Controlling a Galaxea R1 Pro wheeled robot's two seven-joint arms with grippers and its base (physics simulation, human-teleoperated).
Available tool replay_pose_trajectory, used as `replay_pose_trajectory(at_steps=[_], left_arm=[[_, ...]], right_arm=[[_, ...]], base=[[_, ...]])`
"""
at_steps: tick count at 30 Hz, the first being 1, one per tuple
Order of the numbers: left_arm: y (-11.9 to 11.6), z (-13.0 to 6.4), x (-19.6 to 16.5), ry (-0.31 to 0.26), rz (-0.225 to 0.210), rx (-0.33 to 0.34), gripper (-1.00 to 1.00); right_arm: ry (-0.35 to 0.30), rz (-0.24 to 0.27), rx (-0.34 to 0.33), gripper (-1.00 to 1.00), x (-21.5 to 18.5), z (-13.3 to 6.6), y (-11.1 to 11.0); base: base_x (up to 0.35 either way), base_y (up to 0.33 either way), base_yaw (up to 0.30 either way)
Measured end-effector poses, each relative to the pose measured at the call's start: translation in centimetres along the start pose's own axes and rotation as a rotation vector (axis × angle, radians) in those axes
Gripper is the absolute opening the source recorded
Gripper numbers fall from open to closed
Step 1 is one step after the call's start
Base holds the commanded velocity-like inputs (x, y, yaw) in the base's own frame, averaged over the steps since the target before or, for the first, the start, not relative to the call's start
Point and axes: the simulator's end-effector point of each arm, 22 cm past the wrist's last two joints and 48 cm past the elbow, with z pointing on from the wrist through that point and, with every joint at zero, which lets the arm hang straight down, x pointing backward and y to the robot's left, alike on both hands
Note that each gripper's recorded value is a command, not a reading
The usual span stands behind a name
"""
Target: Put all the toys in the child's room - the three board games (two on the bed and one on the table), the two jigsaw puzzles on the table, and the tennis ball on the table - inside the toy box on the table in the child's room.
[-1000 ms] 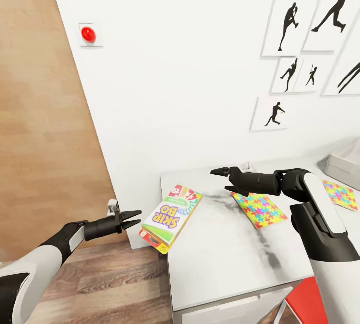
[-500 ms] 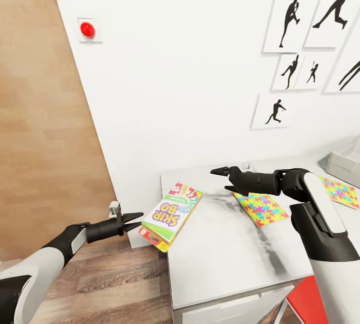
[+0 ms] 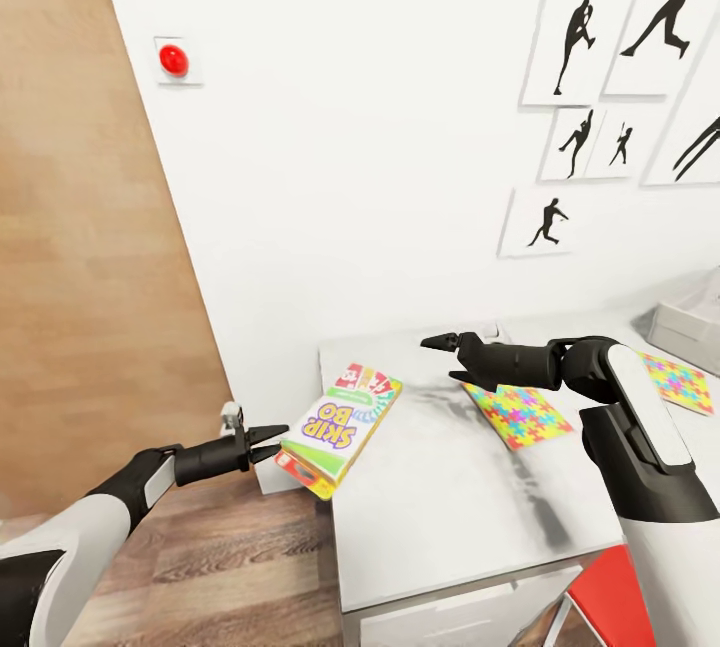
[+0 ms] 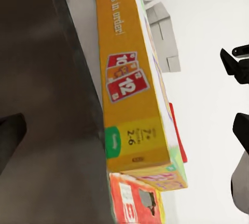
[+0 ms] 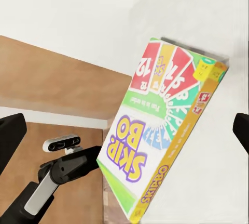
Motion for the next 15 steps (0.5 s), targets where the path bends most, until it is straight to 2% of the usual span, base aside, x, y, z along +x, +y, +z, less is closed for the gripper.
replay_pose_trajectory(at_steps=[5, 15], left_arm=[[0.01, 0.05, 0.04, 0.001, 0.000, -0.001, 1.00], [-0.03, 0.19, 0.09, 0.002, 0.000, 0.001, 1.00]], right_arm=[[0.000, 0.000, -0.001, 1.00, 0.00, -0.02, 0.03], [0.000, 0.000, 0.001, 1.00, 0.00, -0.02, -0.01]], base=[[-0.074, -0.084, 0.000], [-0.009, -0.011, 0.000]])
